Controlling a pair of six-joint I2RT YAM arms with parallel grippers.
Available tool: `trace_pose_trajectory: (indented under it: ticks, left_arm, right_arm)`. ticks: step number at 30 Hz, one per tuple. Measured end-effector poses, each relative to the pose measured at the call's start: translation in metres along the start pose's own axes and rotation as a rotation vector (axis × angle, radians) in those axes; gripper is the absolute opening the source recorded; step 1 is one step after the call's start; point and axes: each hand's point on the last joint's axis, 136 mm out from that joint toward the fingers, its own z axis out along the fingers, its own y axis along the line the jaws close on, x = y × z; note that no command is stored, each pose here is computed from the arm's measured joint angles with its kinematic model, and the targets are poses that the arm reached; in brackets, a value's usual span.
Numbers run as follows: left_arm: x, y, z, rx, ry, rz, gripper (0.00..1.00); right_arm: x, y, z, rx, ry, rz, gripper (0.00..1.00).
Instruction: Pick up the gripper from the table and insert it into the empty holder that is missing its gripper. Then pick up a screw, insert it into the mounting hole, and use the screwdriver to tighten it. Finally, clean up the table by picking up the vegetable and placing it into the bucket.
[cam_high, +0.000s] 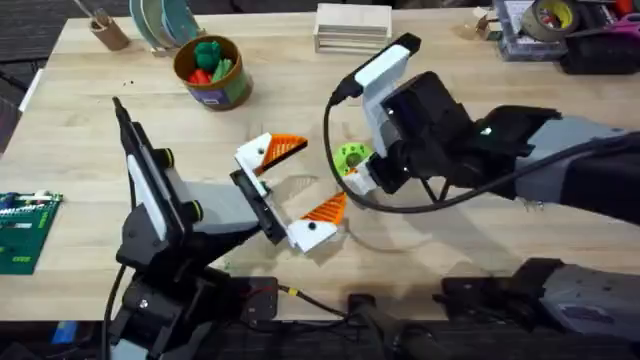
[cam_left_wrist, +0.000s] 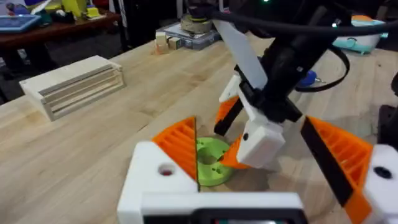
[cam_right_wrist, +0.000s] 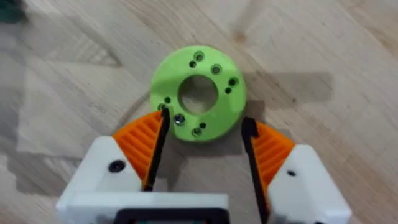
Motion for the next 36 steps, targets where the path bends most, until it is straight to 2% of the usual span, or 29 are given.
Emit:
trace_pose_trajectory:
  ticks: [11, 13, 16, 18, 36]
  left_arm:
    - [0.0, 0.0, 0.0, 0.0, 0.0, 0.0, 0.993]
    - [0.0, 0.0, 0.0, 0.0, 0.0, 0.0, 0.992]
    - [0.0, 0.0, 0.0, 0.0, 0.0, 0.0, 0.993]
    - [0.0, 0.0, 0.0, 0.0, 0.0, 0.0, 0.993]
    - [0.0, -0.001, 0.0, 0.004, 0.0, 0.0, 0.993]
  right_arm:
    - [-0.008, 0.009, 0.0, -0.004, -0.035, -0.03, 0.751]
    - [-0.009, 0.009, 0.0, -0.003, -0.035, -0.03, 0.696]
    - [-0.008, 0.009, 0.0, -0.003, -0.034, -0.03, 0.517]
    - [-0.008, 0.009, 0.0, -0.003, -0.035, -0.03, 0.461]
    - [-0.005, 0.023, 0.0, -0.044, -0.023, -0.062, 0.442]
